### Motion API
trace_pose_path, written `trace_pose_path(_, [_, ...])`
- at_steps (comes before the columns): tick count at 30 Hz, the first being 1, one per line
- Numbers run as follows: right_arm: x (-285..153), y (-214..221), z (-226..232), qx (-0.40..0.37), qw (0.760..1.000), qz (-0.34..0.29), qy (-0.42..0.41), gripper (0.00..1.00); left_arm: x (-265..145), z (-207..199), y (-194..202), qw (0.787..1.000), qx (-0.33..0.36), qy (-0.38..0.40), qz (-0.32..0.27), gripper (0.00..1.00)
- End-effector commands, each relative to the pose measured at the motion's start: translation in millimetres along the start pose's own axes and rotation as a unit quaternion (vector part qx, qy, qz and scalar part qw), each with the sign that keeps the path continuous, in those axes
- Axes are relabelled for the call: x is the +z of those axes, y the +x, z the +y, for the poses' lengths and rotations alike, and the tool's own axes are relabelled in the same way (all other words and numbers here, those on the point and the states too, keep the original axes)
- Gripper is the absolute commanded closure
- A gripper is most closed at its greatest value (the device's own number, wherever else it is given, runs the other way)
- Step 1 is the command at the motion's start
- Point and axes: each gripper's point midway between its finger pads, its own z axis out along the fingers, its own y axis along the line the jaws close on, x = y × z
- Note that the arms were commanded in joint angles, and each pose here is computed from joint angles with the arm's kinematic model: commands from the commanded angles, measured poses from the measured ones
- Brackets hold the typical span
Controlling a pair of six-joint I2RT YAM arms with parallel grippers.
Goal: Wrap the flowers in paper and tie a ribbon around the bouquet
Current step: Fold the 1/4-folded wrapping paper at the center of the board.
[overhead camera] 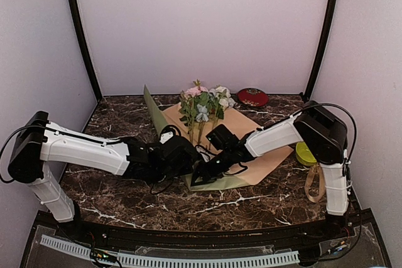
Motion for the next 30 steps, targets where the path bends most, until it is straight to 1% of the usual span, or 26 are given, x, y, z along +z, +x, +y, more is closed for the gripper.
trace_pose_path(1, [-8.4, -9.8, -9.0, 0.019, 1.0, -0.024, -0.002, 0.96, -9.0, -16.7, -9.3, 0.999, 0.031, 0.026, -0.008, 1.0])
trace_pose_path(7, [-7.1, -6.0, -18.8, 0.031, 0.999, -0.021, 0.004, 0.94, -19.4, -7.2, -22.5, 0.999, 0.036, 0.017, -0.036, 1.0])
trace_pose_path(10, [-7.4, -3.6, -20.8, 0.029, 0.999, -0.019, 0.009, 0.94, -20.5, -8.7, -22.5, 0.998, 0.043, 0.019, -0.031, 1.0])
trace_pose_path(12, [-7.3, -1.6, -22.7, 0.029, 0.999, -0.016, 0.012, 0.93, -20.9, -2.9, -17.3, 0.999, 0.029, 0.01, -0.019, 1.0])
trace_pose_path(14, [-6.3, -0.6, -24.2, 0.031, 0.999, -0.015, 0.013, 0.93, -20.6, 12.9, -9.8, 1.0, 0.008, -0.009, -0.007, 0.99])
trace_pose_path(15, [-5.3, -0.3, -24.8, 0.032, 0.999, -0.014, 0.012, 0.93, -20.3, 19.7, -5.9, 1.0, -0.003, -0.011, -0.004, 0.95])
trace_pose_path(17, [-2.5, 0.8, -26.5, 0.036, 0.999, -0.01, 0.01, 0.93, -17.1, 30.4, 1.9, 1.0, -0.025, 0.001, 0.0, 0.89])
trace_pose_path(18, [-1.7, 1.4, -27.1, 0.038, 0.999, -0.009, 0.009, 0.93, -14.4, 29.8, 4.2, 0.999, -0.044, 0.021, 0.001, 0.88])
trace_pose_path(20, [-1.5, 2.0, -27.5, 0.038, 0.999, -0.008, 0.009, 0.93, -8.0, 40.1, 13.3, 0.997, -0.067, 0.026, 0.015, 0.87])
trace_pose_path(22, [-1.6, 2.6, -28.1, 0.038, 0.999, -0.008, 0.01, 0.93, -4.0, 45.0, 18.8, 0.996, -0.076, 0.022, 0.028, 0.86])
trace_pose_path(25, [-1.9, 2.7, -27.8, 0.038, 0.999, -0.009, 0.009, 0.93, -2.1, 35.9, 17.8, 0.997, -0.064, 0.032, 0.03, 0.77])
trace_pose_path(27, [-2.5, 2.1, -27.0, 0.037, 0.999, -0.011, 0.009, 0.93, -0.7, 34.8, 20.2, 0.997, -0.06, 0.033, 0.035, 0.66])
trace_pose_path(29, [-3.4, 1.4, -26.2, 0.037, 0.999, -0.015, 0.008, 0.93, 2.7, 37.3, 27.0, 0.996, -0.068, 0.036, 0.043, 0.52])
trace_pose_path(30, [-4.1, 0.3, -25.1, 0.036, 0.999, -0.018, 0.007, 0.93, 4.8, 37.8, 31.0, 0.995, -0.074, 0.039, 0.048, 0.47])
